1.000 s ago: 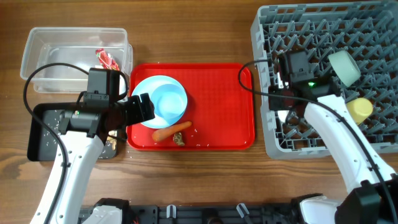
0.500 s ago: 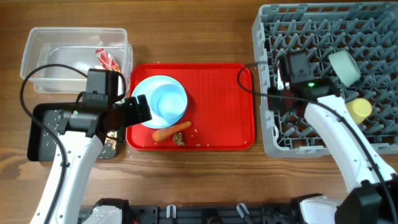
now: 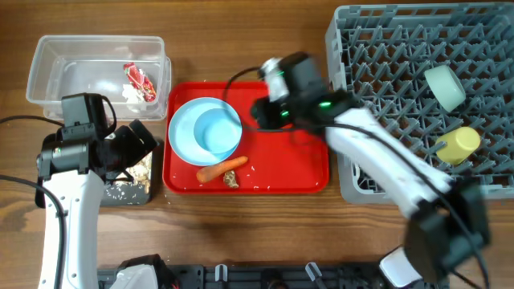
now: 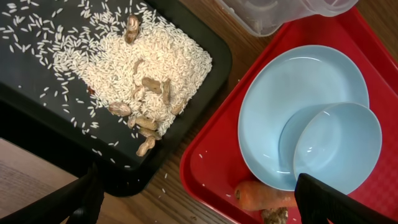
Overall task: Sort waste into correct bins and load items into the dishwasher rack
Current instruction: 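Grasp the blue bowl off the plate with the right gripper and lift, then place the blue bowl upright in the dish rack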
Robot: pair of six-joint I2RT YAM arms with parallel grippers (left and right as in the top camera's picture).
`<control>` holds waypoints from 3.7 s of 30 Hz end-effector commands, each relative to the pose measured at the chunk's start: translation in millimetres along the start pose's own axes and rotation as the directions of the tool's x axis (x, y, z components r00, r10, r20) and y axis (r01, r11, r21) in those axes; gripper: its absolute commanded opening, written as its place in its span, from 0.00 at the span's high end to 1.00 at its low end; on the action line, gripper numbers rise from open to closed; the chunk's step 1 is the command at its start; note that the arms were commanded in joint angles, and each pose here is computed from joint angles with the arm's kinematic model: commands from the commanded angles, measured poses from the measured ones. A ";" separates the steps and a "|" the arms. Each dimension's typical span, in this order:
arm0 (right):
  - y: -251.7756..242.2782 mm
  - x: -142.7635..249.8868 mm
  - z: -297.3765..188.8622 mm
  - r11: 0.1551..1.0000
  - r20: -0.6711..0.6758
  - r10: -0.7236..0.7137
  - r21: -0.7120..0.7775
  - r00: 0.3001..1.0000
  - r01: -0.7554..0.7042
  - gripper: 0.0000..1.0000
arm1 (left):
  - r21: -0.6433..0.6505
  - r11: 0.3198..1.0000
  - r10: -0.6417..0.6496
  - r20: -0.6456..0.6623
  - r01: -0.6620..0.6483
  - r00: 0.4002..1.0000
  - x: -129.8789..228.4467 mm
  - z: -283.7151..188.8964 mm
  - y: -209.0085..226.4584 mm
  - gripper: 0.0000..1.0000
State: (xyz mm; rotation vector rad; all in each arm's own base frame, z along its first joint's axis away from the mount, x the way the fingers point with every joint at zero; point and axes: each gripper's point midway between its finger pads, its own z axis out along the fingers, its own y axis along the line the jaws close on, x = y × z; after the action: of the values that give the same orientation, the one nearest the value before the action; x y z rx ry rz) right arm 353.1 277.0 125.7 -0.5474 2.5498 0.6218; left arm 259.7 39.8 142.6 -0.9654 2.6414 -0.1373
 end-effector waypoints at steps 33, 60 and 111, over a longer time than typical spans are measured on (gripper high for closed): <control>-92.8 -27.1 -40.7 0.853 0.219 0.102 0.483 0.970 -0.198 0.96 | 0.000 1.000 -0.023 0.008 0.023 1.000 -1.3 -2.7 1.5 0.00; -342.4 -44.4 -286.6 -0.211 0.018 -0.029 0.977 0.999 -0.023 0.96 | 0.012 1.000 -0.022 0.028 0.022 0.999 -6.1 -2.8 -1.4 0.00; -121.3 -52.5 -147.6 0.901 0.241 -0.165 0.432 0.956 0.047 0.30 | 0.029 0.999 -0.022 0.013 0.021 1.000 -3.3 -2.8 -4.2 0.00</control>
State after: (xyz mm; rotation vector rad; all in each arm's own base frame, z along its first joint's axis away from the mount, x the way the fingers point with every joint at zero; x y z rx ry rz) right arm 419.5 33.7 235.6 -0.1968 2.2487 -0.4678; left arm 263.6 38.4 144.0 -0.9674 2.6257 -0.1587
